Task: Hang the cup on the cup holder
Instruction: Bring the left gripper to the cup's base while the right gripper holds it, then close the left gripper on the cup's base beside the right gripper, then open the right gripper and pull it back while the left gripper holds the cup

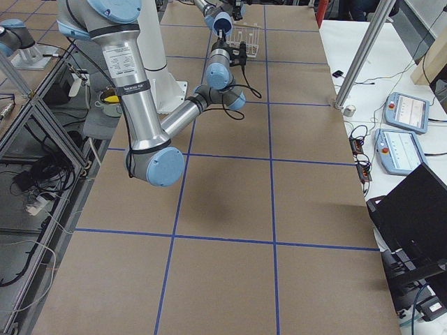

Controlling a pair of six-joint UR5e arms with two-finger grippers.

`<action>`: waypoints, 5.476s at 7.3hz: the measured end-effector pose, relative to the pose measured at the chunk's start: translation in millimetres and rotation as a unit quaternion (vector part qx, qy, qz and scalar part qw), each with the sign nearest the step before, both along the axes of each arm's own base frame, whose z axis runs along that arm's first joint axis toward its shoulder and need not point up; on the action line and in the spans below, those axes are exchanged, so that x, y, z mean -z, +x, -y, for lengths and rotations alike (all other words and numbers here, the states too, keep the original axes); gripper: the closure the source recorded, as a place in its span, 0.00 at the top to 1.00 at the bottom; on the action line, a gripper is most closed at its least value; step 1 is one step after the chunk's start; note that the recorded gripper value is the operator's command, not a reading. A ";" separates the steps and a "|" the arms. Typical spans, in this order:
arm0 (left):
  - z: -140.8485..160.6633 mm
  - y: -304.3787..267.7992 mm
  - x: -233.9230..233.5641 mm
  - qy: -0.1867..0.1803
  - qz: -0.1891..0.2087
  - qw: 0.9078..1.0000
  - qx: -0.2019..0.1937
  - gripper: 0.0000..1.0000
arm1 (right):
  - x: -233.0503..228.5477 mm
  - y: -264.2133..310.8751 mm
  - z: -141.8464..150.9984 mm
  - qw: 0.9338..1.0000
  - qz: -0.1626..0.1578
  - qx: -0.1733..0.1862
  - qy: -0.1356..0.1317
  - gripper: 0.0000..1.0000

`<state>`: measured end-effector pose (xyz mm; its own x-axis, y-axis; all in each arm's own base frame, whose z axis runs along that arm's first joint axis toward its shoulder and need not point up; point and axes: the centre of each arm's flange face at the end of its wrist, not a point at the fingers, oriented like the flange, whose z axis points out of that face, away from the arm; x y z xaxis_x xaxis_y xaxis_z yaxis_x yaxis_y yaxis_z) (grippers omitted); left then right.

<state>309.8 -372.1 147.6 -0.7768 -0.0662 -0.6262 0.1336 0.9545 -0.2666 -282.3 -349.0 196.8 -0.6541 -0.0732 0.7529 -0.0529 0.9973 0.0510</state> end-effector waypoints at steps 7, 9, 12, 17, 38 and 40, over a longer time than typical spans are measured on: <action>-28.3 26.0 17.9 0.006 -0.019 0.999 -0.042 0.98 | 10.7 -17.6 -2.1 1.000 0.018 0.001 -0.011 0.00; -32.9 28.7 19.4 0.007 -0.021 0.999 -0.047 0.98 | 10.3 -18.8 -1.1 1.000 0.019 -0.001 -0.015 0.00; -40.3 34.9 21.4 0.008 -0.023 0.998 -0.057 0.98 | 9.2 -22.4 -3.1 1.000 0.020 0.001 -0.018 0.00; -47.8 36.7 25.7 0.010 -0.028 0.997 -0.065 0.97 | 6.6 -27.5 -1.0 1.000 0.017 -0.001 -0.023 0.00; -31.8 6.6 9.5 0.038 0.030 0.997 -0.059 0.00 | -43.1 14.2 22.5 0.996 -0.002 -0.064 -0.069 1.00; -3.4 -4.0 3.0 0.032 0.086 0.995 -0.029 0.00 | -89.4 68.7 71.8 0.986 -0.067 -0.130 -0.080 1.00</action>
